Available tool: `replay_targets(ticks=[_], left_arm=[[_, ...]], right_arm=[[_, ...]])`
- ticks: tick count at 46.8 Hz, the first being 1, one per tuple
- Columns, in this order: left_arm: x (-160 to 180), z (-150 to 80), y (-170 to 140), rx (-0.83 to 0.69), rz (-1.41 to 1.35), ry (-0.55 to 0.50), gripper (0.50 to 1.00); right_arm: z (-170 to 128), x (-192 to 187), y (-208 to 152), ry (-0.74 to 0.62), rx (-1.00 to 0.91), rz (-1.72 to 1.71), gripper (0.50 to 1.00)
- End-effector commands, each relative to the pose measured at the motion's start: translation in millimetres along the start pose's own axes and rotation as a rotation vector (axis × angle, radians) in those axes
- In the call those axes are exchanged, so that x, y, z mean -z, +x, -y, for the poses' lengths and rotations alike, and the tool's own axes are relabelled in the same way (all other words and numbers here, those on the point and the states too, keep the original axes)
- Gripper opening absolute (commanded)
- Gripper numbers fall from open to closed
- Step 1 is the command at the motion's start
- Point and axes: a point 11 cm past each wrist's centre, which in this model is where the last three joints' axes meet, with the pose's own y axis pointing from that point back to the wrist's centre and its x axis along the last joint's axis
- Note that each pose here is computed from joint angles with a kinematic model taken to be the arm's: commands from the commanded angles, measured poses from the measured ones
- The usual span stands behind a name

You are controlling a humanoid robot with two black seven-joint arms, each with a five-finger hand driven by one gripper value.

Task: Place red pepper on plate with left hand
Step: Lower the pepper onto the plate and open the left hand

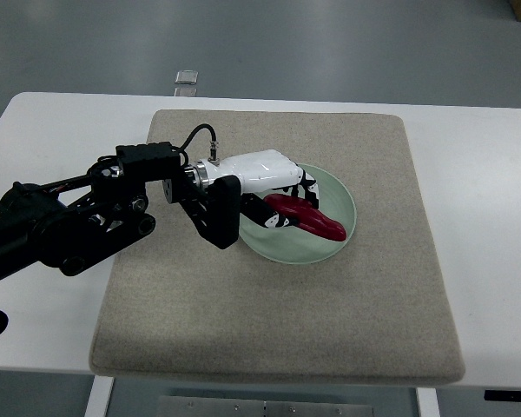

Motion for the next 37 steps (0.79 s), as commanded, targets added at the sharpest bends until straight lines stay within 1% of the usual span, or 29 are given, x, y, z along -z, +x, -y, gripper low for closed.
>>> replay_targets(ticks=[1, 9, 13, 17, 19, 21, 25, 27, 29, 32, 34, 37], left_arm=[[0, 0, -2, -0.004, -0.003, 0.000, 0.500], [-1, 0, -1, -0.053, 0.019, -0.003, 0.503], [-3, 1, -4, -0.058, 0.027, -0.008, 0.567], [-3, 1, -7, -0.058, 0.024, -0.009, 0.662], [-3, 1, -6, -0.059, 0.022, -0.009, 0.673], [-3, 1, -6, -0.060, 0.020, -0.009, 0.694], [-3, 1, -9, -0.058, 0.015, -0.009, 0.709], [-3, 0, -10, -0.058, 0.013, -0.008, 0.745], [-3, 1, -10, -0.061, 0.012, -0.009, 0.767], [-3, 0, -10, -0.062, 0.010, -0.007, 0.776], [-3, 0, -11, -0.062, 0.009, -0.008, 0.812], [-3, 0, -10, -0.065, 0.008, -0.008, 0.848]], right_arm=[[0, 0, 0, 0.000, 0.000, 0.000, 0.928], [0, 0, 0, 0.000, 0.000, 0.000, 0.928], [0, 0, 0, 0.000, 0.000, 0.000, 0.928], [0, 0, 0, 0.000, 0.000, 0.000, 0.928], [0, 0, 0, 0.000, 0.000, 0.000, 0.928], [0, 0, 0, 0.000, 0.000, 0.000, 0.928], [0, 0, 0, 0.000, 0.000, 0.000, 0.928], [0, 0, 0, 0.000, 0.000, 0.000, 0.928], [0, 0, 0, 0.000, 0.000, 0.000, 0.928], [0, 0, 0, 0.000, 0.000, 0.000, 0.928], [0, 0, 0, 0.000, 0.000, 0.000, 0.928], [0, 0, 0, 0.000, 0.000, 0.000, 0.928]])
